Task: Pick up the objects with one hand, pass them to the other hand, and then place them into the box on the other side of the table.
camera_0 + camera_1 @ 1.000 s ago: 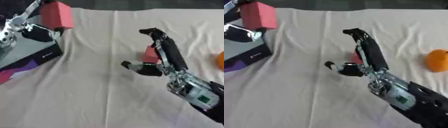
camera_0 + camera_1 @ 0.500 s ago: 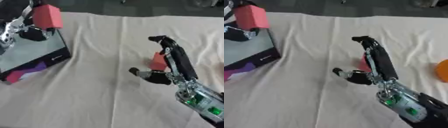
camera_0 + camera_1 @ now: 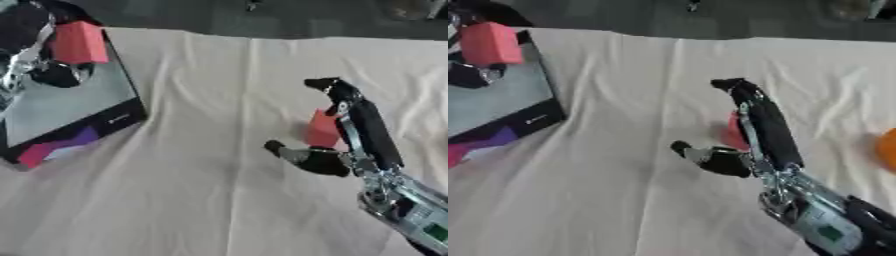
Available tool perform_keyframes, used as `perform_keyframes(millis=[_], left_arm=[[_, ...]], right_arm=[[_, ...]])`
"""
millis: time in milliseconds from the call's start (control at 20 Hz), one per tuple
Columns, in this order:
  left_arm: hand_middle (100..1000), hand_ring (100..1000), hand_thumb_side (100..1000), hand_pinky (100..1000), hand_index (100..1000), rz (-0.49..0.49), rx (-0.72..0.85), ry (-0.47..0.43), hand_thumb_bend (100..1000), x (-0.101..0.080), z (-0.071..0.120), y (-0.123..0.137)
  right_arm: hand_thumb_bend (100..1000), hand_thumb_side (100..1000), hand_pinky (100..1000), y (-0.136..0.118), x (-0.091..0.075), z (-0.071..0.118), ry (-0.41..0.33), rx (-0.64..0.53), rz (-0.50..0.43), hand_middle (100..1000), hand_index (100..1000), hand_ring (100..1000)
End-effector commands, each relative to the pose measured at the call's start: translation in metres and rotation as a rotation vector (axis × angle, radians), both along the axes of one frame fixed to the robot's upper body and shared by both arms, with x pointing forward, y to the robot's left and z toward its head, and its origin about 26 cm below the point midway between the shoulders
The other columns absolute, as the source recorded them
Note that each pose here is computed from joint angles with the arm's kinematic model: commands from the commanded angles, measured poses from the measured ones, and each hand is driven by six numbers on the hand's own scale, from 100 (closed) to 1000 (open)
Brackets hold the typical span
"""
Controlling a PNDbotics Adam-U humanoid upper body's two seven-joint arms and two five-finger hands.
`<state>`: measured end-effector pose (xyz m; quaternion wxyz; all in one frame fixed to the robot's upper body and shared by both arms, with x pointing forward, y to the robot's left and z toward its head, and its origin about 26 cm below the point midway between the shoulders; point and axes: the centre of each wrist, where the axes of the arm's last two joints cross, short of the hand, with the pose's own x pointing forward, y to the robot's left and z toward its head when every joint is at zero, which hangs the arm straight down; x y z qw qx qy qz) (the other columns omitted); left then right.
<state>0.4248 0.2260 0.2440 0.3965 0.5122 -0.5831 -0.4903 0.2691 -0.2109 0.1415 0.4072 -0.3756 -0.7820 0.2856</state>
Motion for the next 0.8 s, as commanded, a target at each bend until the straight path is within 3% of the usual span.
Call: perform_keyframes(millis=[50,200,400,450,600,700,800], left_arm=[[549,670,168,773,532,0.035,0.034,-0.017,300,0.004,0.009,0.015],[591,696,193,776,605,0.063,0.054,-0.003,376,0.008,0.004,0.022],[707,782,242,810,771,0.090,0.076,-0.021,521,0.011,0.002,0.027],[727,798,317,818,799,0.094,0.079,-0.025,542,0.011,0.003,0.027],[764,830,734,843,849,0.095,0.091,-0.034,692,0.011,0.003,0.028],[773,839,800,843,860,0.096,0.097,-0.018,748,0.012,0.003,0.029],[776,841,791,839,864,0.099,0.100,-0.009,765,0.011,0.005,0.030]], right_arm=[[743,422,540,-0.002,0.001,0.006,-0.030,-0.003,-0.007,753,830,869],[743,424,540,-0.002,0.000,0.005,-0.029,-0.002,-0.008,752,830,868],[747,421,540,-0.003,0.001,0.006,-0.026,0.002,-0.014,751,830,868],[748,421,540,-0.003,0.000,0.005,-0.025,0.001,-0.016,750,829,868],[749,420,542,-0.004,0.000,0.005,-0.024,-0.001,-0.020,749,830,868],[750,419,542,-0.004,0.000,0.004,-0.022,-0.004,-0.021,747,830,867],[750,419,543,-0.004,0.000,0.004,-0.022,-0.005,-0.021,748,830,868]])
